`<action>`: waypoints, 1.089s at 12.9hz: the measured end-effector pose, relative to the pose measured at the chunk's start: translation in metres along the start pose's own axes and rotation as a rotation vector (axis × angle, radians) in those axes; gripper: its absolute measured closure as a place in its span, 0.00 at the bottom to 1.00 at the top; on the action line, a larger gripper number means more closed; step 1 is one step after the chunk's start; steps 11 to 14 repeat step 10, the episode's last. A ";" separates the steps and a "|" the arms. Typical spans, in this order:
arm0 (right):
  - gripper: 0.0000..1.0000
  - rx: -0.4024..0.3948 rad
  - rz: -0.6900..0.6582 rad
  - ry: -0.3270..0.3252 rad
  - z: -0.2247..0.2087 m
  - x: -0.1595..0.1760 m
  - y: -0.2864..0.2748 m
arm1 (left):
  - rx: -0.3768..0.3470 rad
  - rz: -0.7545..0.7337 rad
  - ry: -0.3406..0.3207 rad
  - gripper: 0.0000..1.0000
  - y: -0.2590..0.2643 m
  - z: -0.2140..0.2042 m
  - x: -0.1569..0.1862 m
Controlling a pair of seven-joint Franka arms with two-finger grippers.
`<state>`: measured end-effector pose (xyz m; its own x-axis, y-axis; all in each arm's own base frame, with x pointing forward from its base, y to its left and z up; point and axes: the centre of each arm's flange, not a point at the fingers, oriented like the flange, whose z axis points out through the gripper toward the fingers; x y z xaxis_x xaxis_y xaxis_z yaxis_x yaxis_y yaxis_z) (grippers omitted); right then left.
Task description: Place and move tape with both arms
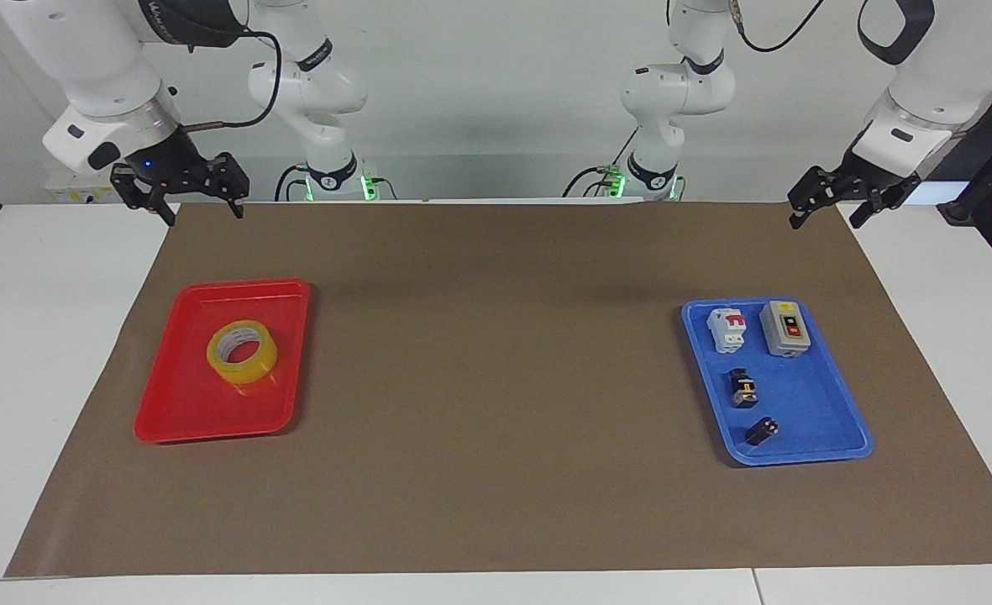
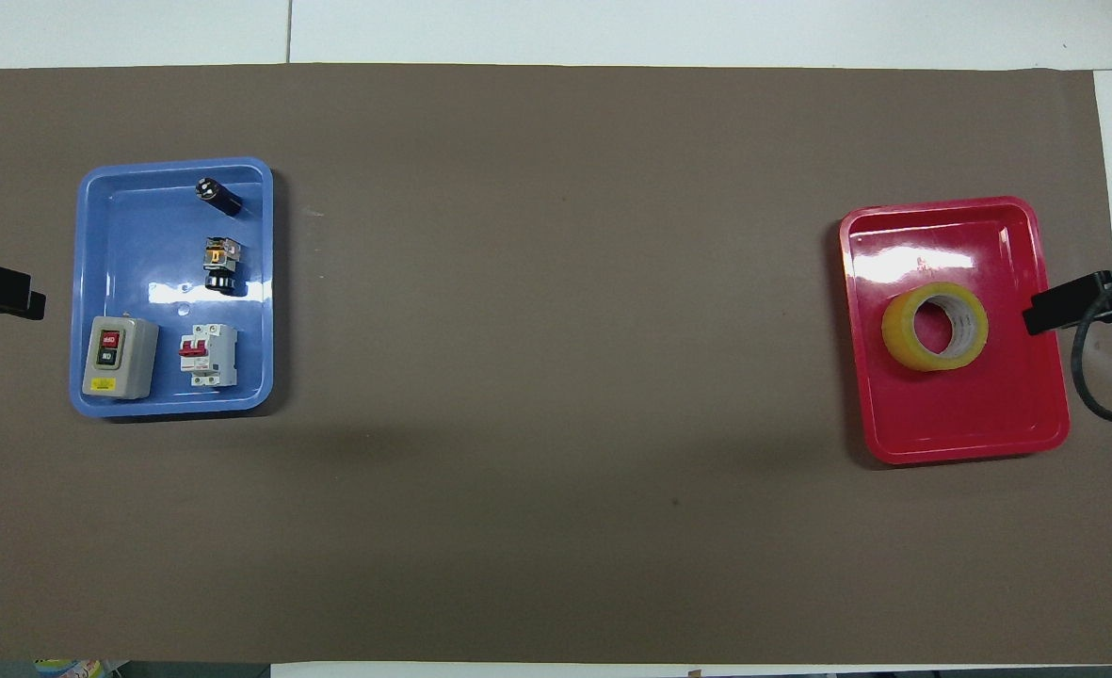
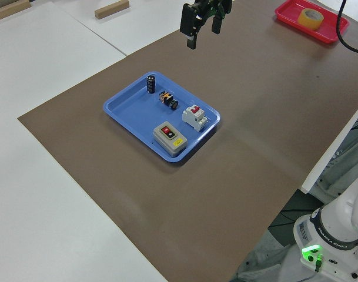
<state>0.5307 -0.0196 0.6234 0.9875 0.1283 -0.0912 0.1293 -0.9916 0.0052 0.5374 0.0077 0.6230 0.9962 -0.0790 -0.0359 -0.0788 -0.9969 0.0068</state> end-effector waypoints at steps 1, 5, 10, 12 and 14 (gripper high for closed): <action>0.00 0.000 0.007 0.002 0.000 0.000 0.001 | 0.000 0.000 0.000 0.00 0.000 0.000 0.000; 0.00 -0.002 0.057 0.008 -0.001 0.001 -0.003 | 0.000 0.000 0.000 0.00 0.000 0.000 0.000; 0.00 -0.004 0.058 0.024 -0.002 0.003 -0.003 | 0.000 0.000 0.000 0.00 0.000 0.000 0.000; 0.00 -0.004 0.058 0.024 -0.002 0.003 -0.003 | 0.000 0.000 0.000 0.00 0.000 0.000 0.000; 0.00 -0.004 0.058 0.024 -0.002 0.003 -0.003 | 0.000 0.000 0.000 0.00 0.000 0.000 0.000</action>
